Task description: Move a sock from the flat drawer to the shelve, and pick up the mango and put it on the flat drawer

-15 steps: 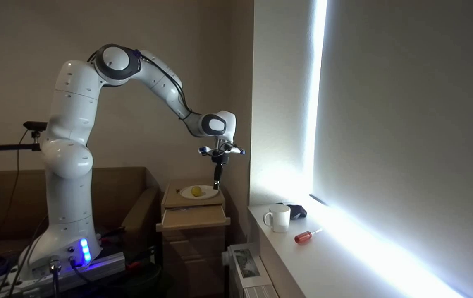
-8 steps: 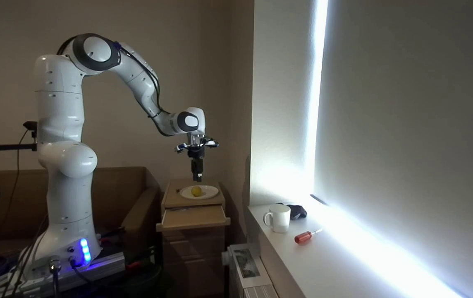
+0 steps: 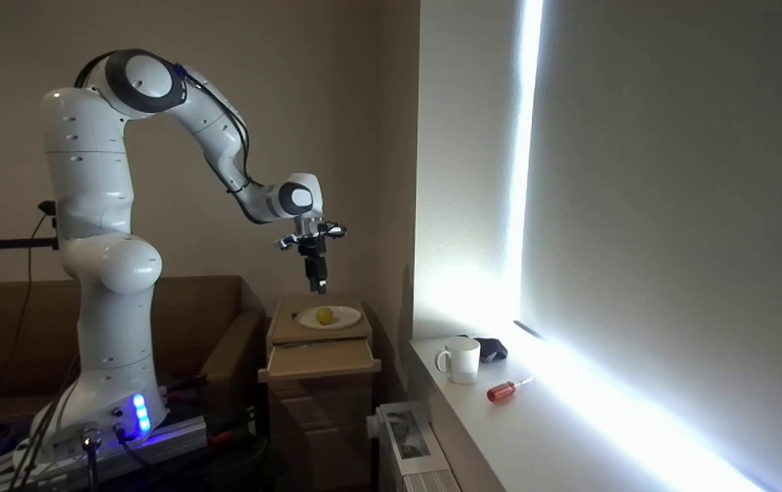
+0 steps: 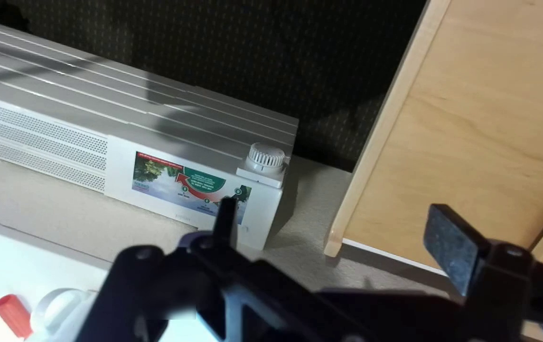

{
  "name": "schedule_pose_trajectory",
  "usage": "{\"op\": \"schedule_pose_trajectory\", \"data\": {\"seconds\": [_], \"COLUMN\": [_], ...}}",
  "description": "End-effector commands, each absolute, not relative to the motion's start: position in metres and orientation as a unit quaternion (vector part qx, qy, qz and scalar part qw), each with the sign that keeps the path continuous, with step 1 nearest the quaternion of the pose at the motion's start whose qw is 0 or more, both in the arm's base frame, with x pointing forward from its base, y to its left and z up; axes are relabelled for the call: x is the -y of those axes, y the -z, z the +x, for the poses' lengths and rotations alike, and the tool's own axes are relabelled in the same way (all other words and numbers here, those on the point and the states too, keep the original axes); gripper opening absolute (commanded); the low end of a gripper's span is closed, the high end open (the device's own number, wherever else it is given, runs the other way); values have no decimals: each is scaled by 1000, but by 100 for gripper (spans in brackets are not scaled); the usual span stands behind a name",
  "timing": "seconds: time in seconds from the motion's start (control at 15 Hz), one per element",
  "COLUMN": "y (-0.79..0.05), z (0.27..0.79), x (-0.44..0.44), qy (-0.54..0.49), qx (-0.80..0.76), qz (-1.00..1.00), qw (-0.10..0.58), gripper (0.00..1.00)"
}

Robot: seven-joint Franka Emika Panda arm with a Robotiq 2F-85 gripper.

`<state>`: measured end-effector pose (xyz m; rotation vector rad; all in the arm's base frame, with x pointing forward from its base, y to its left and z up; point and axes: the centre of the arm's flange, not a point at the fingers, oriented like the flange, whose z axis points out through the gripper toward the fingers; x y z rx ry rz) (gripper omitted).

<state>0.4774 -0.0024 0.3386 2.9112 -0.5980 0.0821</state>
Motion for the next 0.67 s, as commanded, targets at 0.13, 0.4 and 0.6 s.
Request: {"op": "schedule_pose_trajectory", "data": {"seconds": [0.13, 0.4, 0.6], "y": [-307, -307, -313], "z": [512, 537, 554], "x": [-75, -134, -162], "qy": [-40, -81, -100], "qx": [109, 25, -12], "qz": [991, 996, 995], "qw": [64, 42, 27], "gripper": [100, 100, 100]}}
